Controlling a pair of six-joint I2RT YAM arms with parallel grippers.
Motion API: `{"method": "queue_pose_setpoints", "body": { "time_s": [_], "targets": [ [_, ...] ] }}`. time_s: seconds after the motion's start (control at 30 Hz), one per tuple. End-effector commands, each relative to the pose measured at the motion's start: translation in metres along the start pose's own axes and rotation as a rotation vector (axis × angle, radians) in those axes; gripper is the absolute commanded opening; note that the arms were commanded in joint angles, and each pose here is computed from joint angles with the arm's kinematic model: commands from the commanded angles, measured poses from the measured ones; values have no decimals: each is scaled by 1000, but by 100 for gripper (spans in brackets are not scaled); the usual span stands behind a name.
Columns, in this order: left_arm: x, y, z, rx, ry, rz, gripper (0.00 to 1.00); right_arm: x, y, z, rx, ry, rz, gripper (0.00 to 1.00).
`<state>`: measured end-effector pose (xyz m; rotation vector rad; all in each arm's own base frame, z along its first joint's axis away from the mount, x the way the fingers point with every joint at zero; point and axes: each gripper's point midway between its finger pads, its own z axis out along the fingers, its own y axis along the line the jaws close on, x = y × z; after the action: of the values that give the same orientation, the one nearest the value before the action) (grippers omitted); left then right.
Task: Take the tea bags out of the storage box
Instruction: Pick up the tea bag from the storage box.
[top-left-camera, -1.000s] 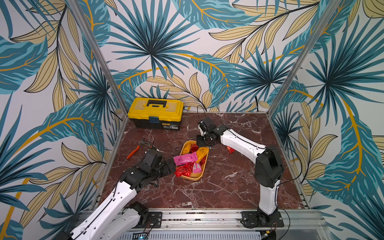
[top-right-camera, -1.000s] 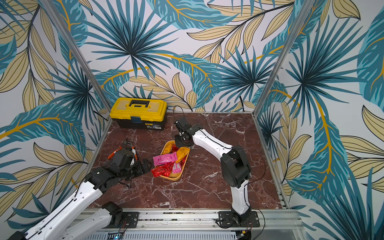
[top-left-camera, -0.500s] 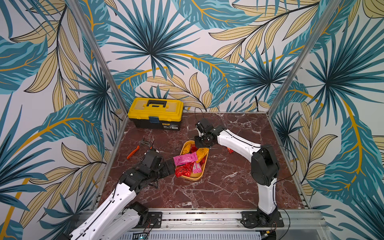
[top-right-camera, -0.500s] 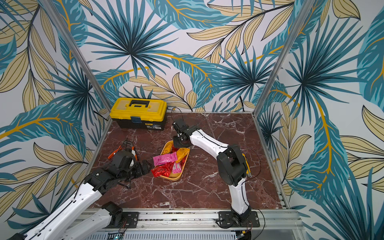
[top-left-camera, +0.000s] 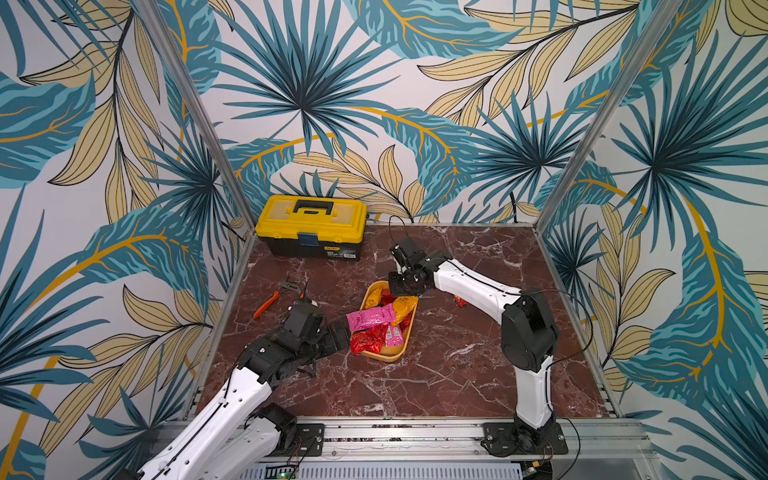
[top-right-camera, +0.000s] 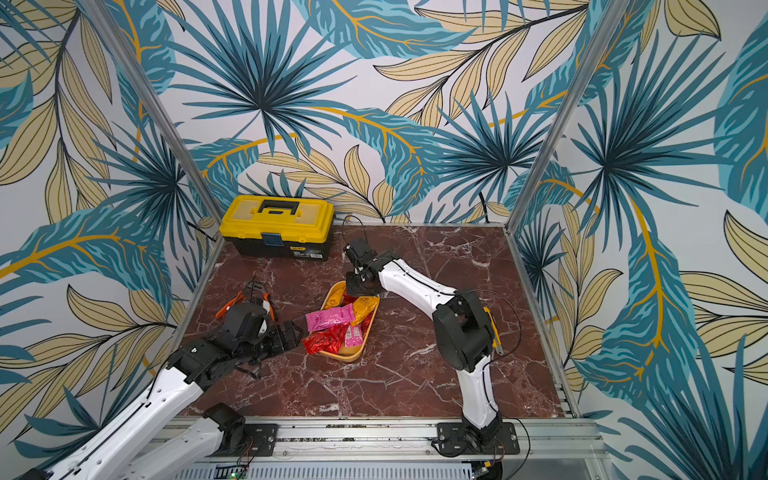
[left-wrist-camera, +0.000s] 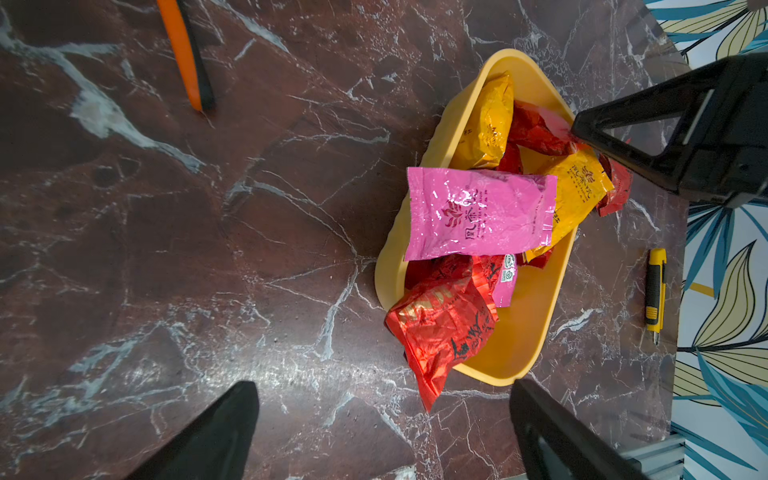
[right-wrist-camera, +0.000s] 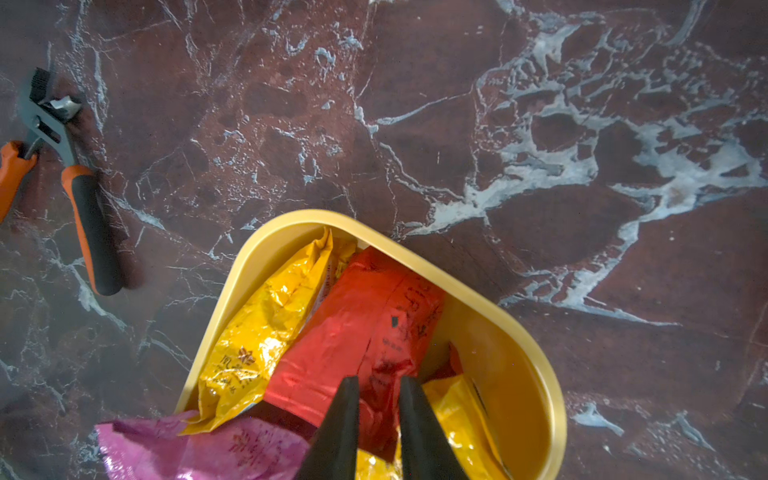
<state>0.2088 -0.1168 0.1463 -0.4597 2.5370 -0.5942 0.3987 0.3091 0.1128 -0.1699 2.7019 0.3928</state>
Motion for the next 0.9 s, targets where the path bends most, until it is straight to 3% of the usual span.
{"method": "queue_pose_setpoints", "body": {
  "time_s": [0.0, 0.37, 0.87],
  "targets": [
    [3, 8, 2, -20, 1, -2, 100, 3, 5, 0, -16, -3, 11, 20],
    [1, 6, 2, -16, -1, -1, 100, 4, 15, -9, -68, -10, 45, 0],
    [-6, -4, 1, 0, -11, 7, 100, -5, 32, -54, -183, -50, 100, 0]
  ]
}}
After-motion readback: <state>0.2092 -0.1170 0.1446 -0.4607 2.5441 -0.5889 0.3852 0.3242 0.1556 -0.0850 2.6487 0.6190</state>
